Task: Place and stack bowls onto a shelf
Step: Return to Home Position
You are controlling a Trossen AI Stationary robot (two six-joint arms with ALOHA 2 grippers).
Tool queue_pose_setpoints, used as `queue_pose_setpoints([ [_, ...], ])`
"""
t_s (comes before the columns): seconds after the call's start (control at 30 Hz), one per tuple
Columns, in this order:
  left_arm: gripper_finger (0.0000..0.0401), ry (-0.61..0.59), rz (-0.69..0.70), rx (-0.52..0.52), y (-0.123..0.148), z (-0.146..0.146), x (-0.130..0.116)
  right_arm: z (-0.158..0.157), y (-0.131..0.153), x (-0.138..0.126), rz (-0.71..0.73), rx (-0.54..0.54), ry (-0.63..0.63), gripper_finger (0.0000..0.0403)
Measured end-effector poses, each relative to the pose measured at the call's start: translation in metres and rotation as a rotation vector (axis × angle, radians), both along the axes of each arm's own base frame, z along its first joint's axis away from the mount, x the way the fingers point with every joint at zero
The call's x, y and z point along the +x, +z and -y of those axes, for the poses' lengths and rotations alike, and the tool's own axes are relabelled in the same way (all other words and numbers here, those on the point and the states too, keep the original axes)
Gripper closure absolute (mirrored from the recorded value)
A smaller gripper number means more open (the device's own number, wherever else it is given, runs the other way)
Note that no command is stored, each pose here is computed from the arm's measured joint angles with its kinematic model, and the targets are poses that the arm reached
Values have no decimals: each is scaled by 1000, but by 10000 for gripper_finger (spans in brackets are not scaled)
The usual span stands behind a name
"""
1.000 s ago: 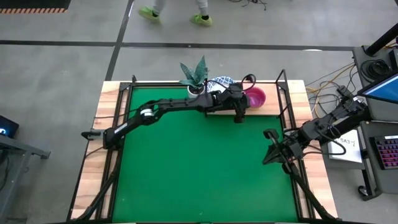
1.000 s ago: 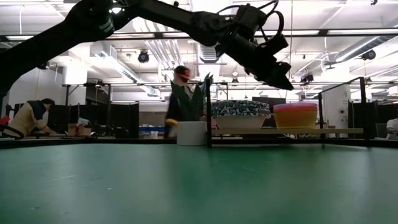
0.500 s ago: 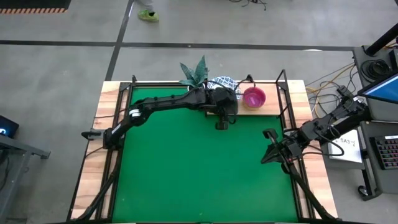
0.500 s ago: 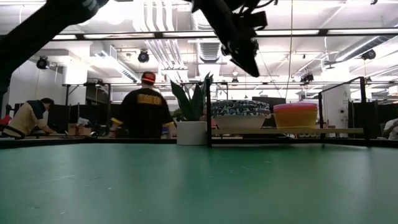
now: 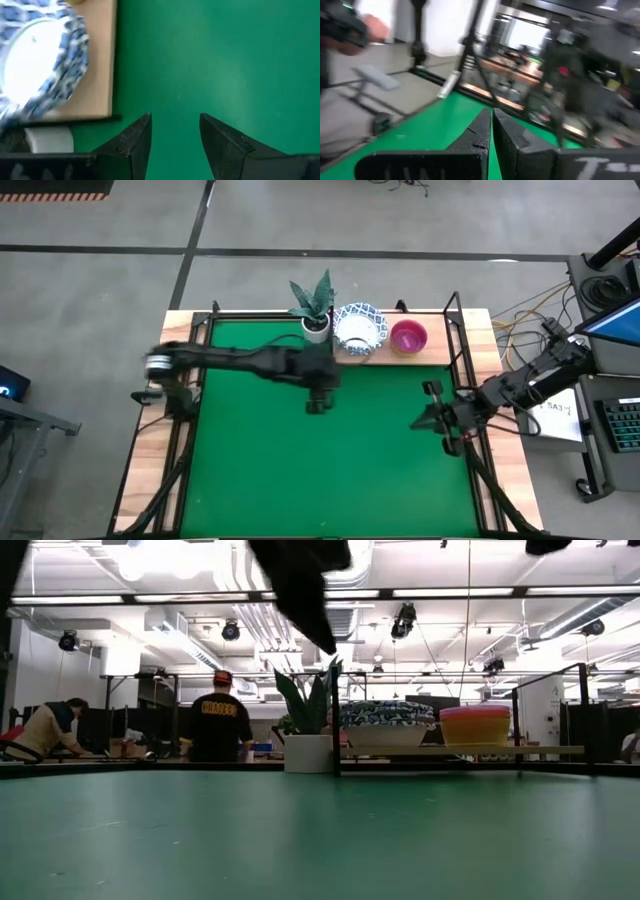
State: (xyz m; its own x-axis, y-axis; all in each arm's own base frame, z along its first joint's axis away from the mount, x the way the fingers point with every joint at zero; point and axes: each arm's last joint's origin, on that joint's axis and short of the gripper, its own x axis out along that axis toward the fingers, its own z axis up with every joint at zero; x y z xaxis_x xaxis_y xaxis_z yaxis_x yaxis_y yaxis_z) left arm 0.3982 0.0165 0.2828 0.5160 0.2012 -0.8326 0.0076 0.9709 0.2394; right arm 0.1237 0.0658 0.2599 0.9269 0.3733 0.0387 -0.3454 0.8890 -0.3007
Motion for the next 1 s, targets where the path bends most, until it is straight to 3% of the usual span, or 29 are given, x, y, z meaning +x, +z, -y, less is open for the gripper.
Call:
queue_pose_setpoints([
  [0.27, 252, -36, 411, -45, 5, 28, -104, 14, -9, 8, 5, 67, -215, 394],
  [0.43, 252, -27, 651, -58, -2, 25, -163, 26, -12, 18, -26, 121, -309, 394],
  [0.57, 252, 2, 780, -40, -12, 19, -204, 34, -19, 25, -69, 112, -309, 394],
  [0.77, 252, 55, 886, -44, -34, 11, -252, 44, -29, 21, -73, 114, -327, 394],
  [1.0, 252, 84, 1010, -86, -53, 9, -285, 48, -36, 2, -2, 165, -322, 394],
])
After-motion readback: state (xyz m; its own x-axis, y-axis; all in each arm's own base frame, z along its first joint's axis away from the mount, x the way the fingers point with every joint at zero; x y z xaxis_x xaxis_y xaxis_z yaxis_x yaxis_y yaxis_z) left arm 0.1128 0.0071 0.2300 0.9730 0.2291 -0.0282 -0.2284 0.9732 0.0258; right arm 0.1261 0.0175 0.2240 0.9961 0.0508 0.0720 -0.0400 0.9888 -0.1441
